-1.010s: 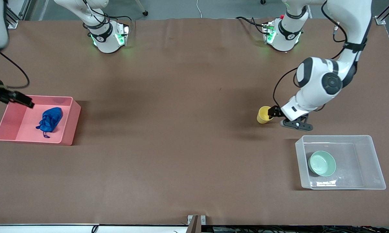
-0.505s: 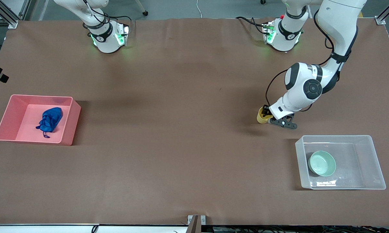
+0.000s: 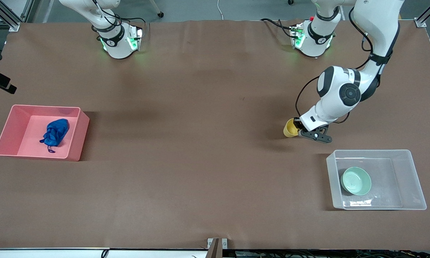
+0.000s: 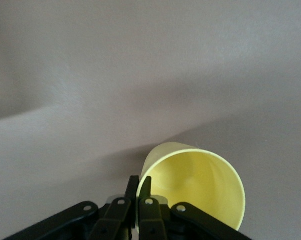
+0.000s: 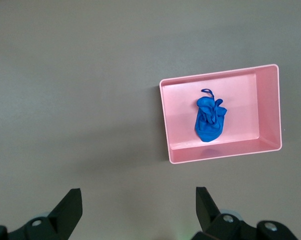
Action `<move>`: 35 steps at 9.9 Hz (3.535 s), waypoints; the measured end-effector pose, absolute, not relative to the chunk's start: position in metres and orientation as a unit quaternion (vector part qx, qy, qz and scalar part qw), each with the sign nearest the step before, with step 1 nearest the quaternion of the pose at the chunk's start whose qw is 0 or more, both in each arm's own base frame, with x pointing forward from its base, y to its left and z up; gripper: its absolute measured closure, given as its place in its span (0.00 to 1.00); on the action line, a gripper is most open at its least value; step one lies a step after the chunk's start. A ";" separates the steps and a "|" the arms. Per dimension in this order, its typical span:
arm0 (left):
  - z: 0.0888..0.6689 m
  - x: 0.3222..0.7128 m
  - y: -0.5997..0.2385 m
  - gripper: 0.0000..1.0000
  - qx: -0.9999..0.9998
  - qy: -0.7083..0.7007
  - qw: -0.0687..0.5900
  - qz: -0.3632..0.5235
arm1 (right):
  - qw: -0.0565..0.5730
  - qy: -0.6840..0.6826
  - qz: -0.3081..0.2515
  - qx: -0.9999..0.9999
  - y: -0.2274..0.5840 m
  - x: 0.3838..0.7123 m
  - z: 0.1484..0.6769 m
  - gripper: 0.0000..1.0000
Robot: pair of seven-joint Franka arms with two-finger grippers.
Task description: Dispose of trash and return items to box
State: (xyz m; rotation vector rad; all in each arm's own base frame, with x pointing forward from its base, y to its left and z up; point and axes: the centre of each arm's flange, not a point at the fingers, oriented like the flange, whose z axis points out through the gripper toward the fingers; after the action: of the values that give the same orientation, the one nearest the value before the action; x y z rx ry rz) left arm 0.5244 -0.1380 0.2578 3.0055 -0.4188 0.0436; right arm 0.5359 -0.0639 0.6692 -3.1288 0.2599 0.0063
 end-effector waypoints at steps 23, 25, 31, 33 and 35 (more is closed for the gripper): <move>0.504 0.652 0.057 0.00 0.996 -0.021 -0.007 0.082 | -0.013 0.047 0.004 -0.999 -0.058 0.531 0.677 0.00; 0.560 0.616 0.044 0.00 0.998 -0.029 -0.010 0.063 | -0.012 0.048 0.004 -0.999 -0.059 0.531 0.676 0.00; 0.657 0.568 0.039 0.00 1.000 0.001 -0.003 0.030 | -0.012 0.050 0.005 -0.999 -0.059 0.531 0.676 0.00; 0.659 0.561 0.039 0.00 1.000 0.004 -0.002 0.022 | -0.012 0.050 0.005 -0.999 -0.060 0.531 0.676 0.00; 0.656 0.555 0.039 0.00 1.000 0.004 -0.001 0.020 | -0.012 0.050 0.005 -0.999 -0.060 0.531 0.676 0.00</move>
State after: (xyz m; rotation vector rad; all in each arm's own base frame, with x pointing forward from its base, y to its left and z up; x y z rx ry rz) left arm 0.5553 0.0389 0.6559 3.1436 0.0135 0.0634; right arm 0.5307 -0.0596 0.6764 -3.1625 0.1591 0.0144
